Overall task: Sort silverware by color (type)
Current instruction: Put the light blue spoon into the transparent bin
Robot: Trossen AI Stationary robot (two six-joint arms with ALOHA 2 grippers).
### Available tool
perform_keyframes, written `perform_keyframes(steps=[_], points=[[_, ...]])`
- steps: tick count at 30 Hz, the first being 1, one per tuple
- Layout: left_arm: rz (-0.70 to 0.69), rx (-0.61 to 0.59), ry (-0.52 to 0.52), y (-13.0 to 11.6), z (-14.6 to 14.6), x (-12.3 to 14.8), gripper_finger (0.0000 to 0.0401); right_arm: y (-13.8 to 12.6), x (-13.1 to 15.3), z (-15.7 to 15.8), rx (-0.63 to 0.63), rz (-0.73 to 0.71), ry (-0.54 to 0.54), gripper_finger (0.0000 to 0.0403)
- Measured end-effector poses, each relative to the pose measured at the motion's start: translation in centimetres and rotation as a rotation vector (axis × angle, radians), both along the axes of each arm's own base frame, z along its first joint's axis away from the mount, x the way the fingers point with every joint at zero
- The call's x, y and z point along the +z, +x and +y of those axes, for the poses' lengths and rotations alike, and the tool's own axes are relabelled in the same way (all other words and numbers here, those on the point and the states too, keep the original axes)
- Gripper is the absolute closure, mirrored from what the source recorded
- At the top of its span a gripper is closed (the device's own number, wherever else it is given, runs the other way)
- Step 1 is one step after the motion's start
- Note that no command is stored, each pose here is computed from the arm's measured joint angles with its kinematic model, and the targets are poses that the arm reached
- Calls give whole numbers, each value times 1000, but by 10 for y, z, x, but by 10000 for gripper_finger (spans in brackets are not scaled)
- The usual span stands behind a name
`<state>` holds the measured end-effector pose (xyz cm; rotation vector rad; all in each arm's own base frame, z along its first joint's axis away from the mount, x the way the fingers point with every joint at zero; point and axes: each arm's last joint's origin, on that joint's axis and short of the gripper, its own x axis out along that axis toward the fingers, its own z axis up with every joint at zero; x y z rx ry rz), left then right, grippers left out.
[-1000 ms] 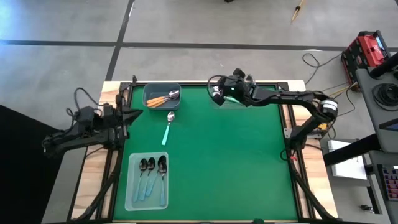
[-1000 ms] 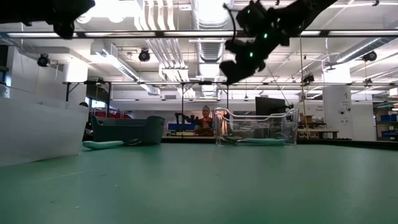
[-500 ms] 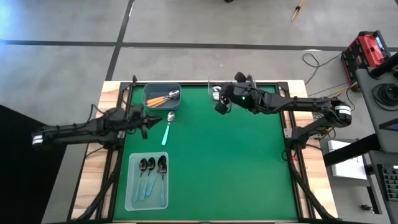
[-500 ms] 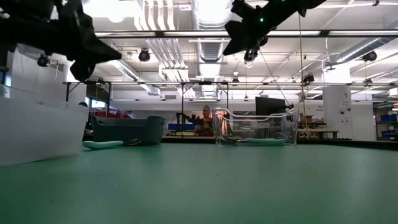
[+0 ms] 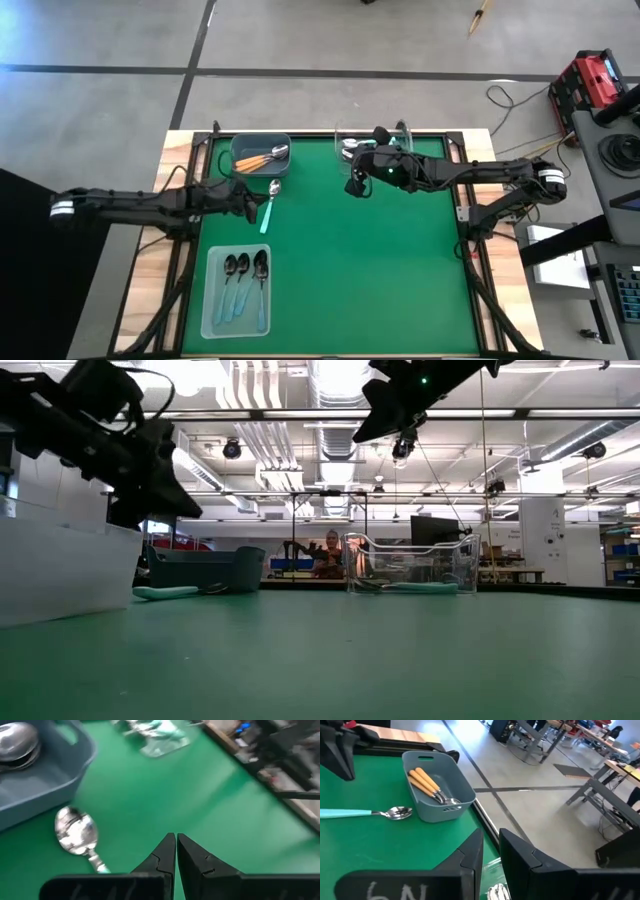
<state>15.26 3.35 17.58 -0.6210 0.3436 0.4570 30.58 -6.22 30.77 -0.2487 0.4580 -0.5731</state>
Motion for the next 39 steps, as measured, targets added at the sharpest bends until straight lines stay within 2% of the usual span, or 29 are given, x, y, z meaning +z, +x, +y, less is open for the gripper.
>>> perform_keyframes(steps=[3, 11, 16, 19, 23, 31, 39], points=[[46, 50, -6, 5, 0, -8, 401, 0, 0, 0, 1, 1, -1, 349], [96, 93, -60, 13, 0, -20, 401, 0, -1, 0, -1, 11, 2, 351], [53, 98, -51, 24, 1, -22, 401, -1, -2, 0, -3, 21, 7, 351], [80, 92, -58, 30, 2, -23, 401, -1, -2, 0, -3, 20, 7, 351], [170, 83, -69, 41, 2, -21, 401, -1, -2, 0, -3, 21, 7, 351], [506, 129, -155, 55, 1, -22, 401, -2, -6, 0, -9, 52, 25, 351], [574, 120, -156, 75, 1, -26, 401, -2, -8, 0, -10, 64, 27, 351]])
